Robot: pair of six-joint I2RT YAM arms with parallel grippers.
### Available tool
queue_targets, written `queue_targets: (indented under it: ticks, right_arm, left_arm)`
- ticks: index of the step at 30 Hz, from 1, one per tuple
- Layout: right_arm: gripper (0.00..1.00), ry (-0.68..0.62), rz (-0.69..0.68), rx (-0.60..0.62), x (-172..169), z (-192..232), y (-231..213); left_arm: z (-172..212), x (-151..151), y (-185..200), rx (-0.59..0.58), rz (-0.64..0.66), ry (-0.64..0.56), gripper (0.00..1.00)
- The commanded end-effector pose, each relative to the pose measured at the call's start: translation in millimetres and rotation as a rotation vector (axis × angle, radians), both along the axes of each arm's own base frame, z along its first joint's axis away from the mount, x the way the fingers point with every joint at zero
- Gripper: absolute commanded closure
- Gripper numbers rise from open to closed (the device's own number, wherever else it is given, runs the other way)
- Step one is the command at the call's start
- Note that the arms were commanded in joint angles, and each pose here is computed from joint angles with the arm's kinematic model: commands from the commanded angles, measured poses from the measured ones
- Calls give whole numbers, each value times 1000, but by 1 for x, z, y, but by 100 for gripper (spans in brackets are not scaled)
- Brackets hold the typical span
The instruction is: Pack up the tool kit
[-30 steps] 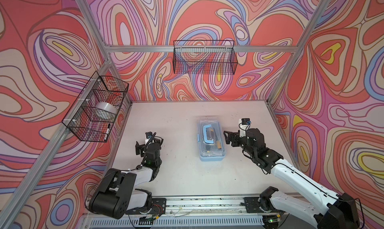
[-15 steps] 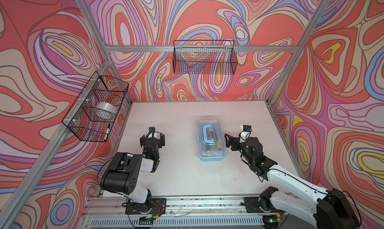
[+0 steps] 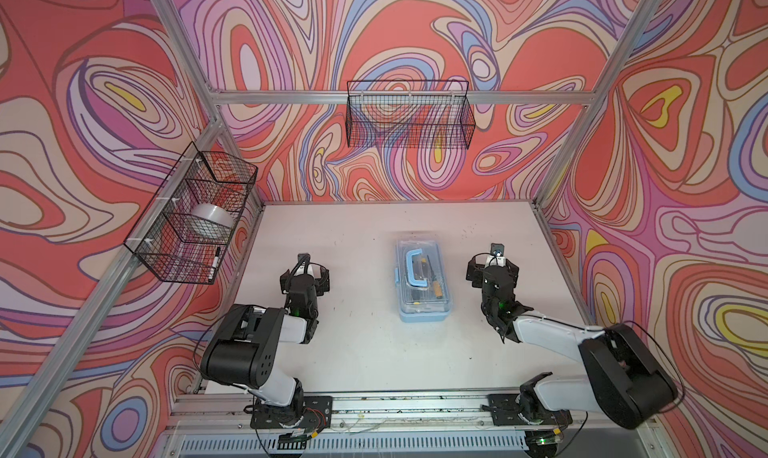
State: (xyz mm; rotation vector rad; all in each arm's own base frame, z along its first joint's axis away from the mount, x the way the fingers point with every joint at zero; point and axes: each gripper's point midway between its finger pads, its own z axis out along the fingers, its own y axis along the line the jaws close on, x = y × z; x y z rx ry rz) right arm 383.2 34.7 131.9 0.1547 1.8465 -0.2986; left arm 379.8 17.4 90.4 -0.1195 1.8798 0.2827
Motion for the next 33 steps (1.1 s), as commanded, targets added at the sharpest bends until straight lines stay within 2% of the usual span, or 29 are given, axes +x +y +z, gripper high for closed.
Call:
queue_targets:
  ticks: [1, 3, 4, 6, 7, 9, 10, 13, 33]
  right_arm:
    - [2, -82, -53, -64, 17, -1, -25]
    - [2, -83, 100, -63, 24, -12, -13]
    - [2, -154, 71, -47, 22, -8, -26]
    - [2, -130, 113, 117, 14, -25, -45]
    - [2, -188, 89, 112, 20, -21, -56]
    - [2, -40, 115, 153, 37, -35, -52]
    - [2, -25, 105, 134, 47, -39, -55]
    - [2, -45, 60, 138, 42, -36, -62]
    - [2, -19, 87, 131, 45, -39, -56]
  left_arm:
    - [6, 5, 1, -8, 2, -21, 0]
    - [6, 5, 1, -7, 1, -21, 0]
    - [6, 4, 1, -8, 1, -20, 0]
    - [6, 4, 0, -8, 0, -20, 0]
    - [6, 5, 1, -8, 1, -20, 0]
    - [7, 5, 1, -9, 2, -22, 0]
    - [6, 5, 1, -8, 1, -19, 0]
    - [6, 5, 1, -8, 1, -18, 0]
    - [6, 5, 1, -8, 3, -18, 0]
